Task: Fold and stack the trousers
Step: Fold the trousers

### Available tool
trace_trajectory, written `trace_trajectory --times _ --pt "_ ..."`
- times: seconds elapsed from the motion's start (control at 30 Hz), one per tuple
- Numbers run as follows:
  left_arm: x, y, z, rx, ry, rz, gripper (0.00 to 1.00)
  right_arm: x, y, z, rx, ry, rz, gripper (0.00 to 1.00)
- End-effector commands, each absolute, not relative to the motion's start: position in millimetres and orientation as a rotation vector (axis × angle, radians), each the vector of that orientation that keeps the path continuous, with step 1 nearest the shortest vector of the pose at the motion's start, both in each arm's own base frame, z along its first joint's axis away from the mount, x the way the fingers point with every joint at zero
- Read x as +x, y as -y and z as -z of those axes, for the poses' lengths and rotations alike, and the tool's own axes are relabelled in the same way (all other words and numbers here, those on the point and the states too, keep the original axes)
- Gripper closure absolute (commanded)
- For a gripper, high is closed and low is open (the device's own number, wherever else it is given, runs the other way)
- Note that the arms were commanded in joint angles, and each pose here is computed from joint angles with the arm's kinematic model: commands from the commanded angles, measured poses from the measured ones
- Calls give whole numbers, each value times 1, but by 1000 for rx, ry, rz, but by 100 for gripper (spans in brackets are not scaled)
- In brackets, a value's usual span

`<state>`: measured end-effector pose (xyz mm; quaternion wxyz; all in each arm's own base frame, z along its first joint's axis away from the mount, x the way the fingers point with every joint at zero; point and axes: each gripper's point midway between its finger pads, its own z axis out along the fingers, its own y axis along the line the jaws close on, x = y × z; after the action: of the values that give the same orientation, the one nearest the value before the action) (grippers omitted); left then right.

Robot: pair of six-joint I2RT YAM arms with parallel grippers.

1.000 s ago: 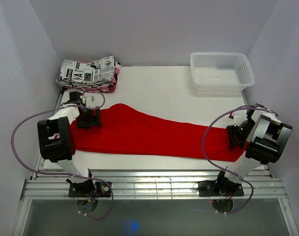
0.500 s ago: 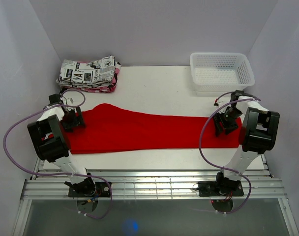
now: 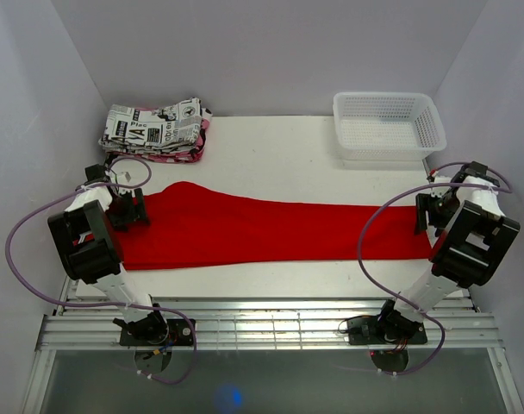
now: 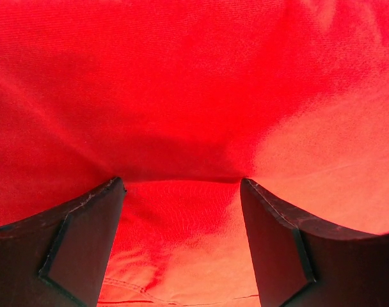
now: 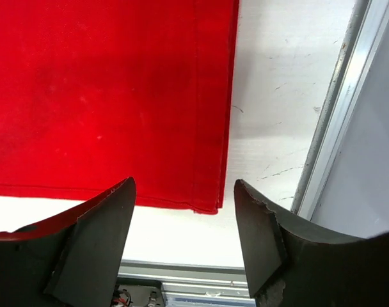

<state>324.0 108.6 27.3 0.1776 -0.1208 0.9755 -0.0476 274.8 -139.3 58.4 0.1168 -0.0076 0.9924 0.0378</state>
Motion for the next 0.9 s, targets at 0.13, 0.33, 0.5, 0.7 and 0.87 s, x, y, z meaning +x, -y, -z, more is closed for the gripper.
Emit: trace_trajectory --times 0.13,0.33,0.5,0.7,0.87 --pt "328 -105 -30 -311 -2753 179 15 268 134 -21 51 -2981 -166 31" --pt "329 -103 -32 -319 -2744 190 15 260 108 0 93 -3006 -381 43" --pt "330 -99 -36 -304 -2731 222 15 275 85 -20 87 -2910 -586 77" --pt "335 -76 -42 -235 -2698 333 15 293 104 -62 17 -2828 -467 92" --pt "339 -45 -55 -90 -2654 368 13 286 155 -83 -18 -2829 -174 92"
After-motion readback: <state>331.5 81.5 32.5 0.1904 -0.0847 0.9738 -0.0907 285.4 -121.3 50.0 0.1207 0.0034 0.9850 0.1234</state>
